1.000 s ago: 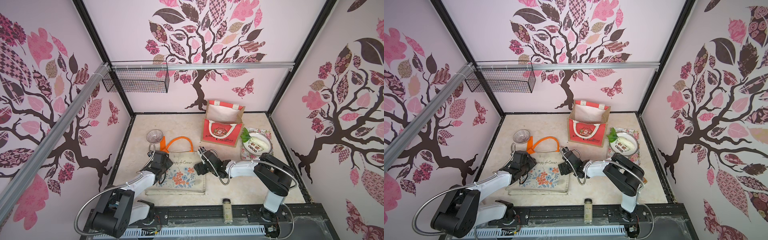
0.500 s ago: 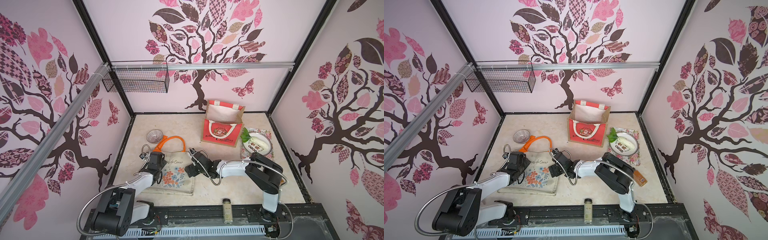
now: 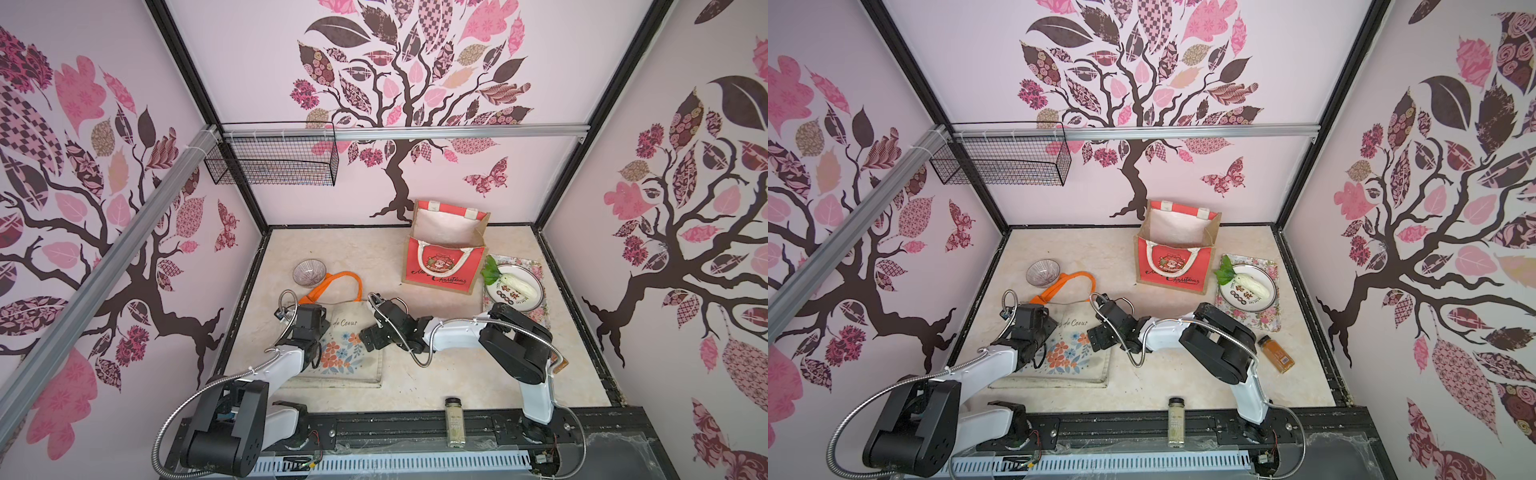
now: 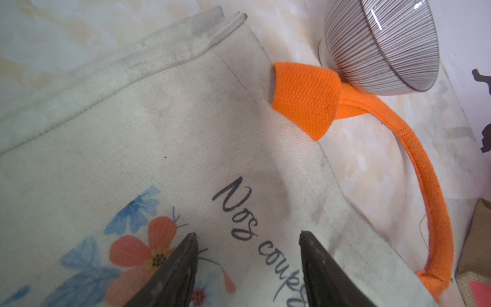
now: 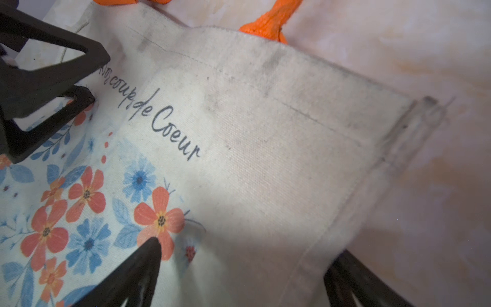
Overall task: Put away the canvas bag
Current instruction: Adjust the canvas bag at the center of the board, then move the canvas bag to the center of the board.
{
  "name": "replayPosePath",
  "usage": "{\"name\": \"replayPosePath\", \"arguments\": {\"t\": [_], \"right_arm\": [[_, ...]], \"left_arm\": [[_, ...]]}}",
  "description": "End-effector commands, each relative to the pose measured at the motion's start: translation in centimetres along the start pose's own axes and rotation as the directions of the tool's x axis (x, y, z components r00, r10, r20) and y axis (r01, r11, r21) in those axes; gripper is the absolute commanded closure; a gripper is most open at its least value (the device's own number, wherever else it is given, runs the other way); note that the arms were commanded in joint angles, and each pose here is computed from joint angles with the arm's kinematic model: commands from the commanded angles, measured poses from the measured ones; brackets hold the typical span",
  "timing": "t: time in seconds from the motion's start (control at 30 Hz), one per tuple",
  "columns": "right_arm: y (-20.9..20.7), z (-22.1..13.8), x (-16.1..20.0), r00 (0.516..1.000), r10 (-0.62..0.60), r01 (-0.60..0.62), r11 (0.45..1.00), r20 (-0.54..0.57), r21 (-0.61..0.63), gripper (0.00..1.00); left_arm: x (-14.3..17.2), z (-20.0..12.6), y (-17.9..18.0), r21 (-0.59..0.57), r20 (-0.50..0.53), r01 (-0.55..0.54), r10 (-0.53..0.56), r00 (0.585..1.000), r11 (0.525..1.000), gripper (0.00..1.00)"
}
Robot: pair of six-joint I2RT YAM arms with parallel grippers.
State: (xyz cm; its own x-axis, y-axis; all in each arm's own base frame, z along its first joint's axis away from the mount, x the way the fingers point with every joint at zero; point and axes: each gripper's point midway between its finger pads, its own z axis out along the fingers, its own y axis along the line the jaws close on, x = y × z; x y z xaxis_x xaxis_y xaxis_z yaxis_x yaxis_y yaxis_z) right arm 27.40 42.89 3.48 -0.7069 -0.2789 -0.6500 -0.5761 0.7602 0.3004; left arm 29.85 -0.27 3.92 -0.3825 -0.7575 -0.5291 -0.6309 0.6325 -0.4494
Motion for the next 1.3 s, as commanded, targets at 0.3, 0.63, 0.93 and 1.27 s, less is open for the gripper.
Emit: {"name": "replayPosePath", "arguments": {"t": [0.3, 0.63, 0.93, 1.27], "right_arm": [[-1.1, -9.9, -4.5, 0.994, -0.083, 0.077, 0.992, 0.064, 0.103, 0.0], [-8.4, -23.1, -12.2, 0.936, -0.018, -0.048, 0.983, 0.351, 0.178, 0.0], [-15.0, -28.8, -15.6, 0.918, -0.076, -0.046, 0.954, 0.389, 0.296, 0.0], [-14.6, -23.6, -21.5, 0.915, -0.36, 0.294, 0.905, 0.184, 0.308, 0.04]], "left_arm": [[-4.1, -6.5, -5.3, 0.141, 0.089, -0.027, 0.015, 0.996, 0.99, 0.23], [-3.1, -13.4, -16.0, 0.554, 0.065, -0.213, 0.213, 0.975, 0.805, 0.02], [1.7, -19.6, -24.9, 0.809, 0.088, -0.315, 0.427, 0.9, 0.497, 0.02], [4.1, -20.8, -27.9, 0.897, 0.062, -0.265, 0.492, 0.868, 0.354, 0.02]]}}
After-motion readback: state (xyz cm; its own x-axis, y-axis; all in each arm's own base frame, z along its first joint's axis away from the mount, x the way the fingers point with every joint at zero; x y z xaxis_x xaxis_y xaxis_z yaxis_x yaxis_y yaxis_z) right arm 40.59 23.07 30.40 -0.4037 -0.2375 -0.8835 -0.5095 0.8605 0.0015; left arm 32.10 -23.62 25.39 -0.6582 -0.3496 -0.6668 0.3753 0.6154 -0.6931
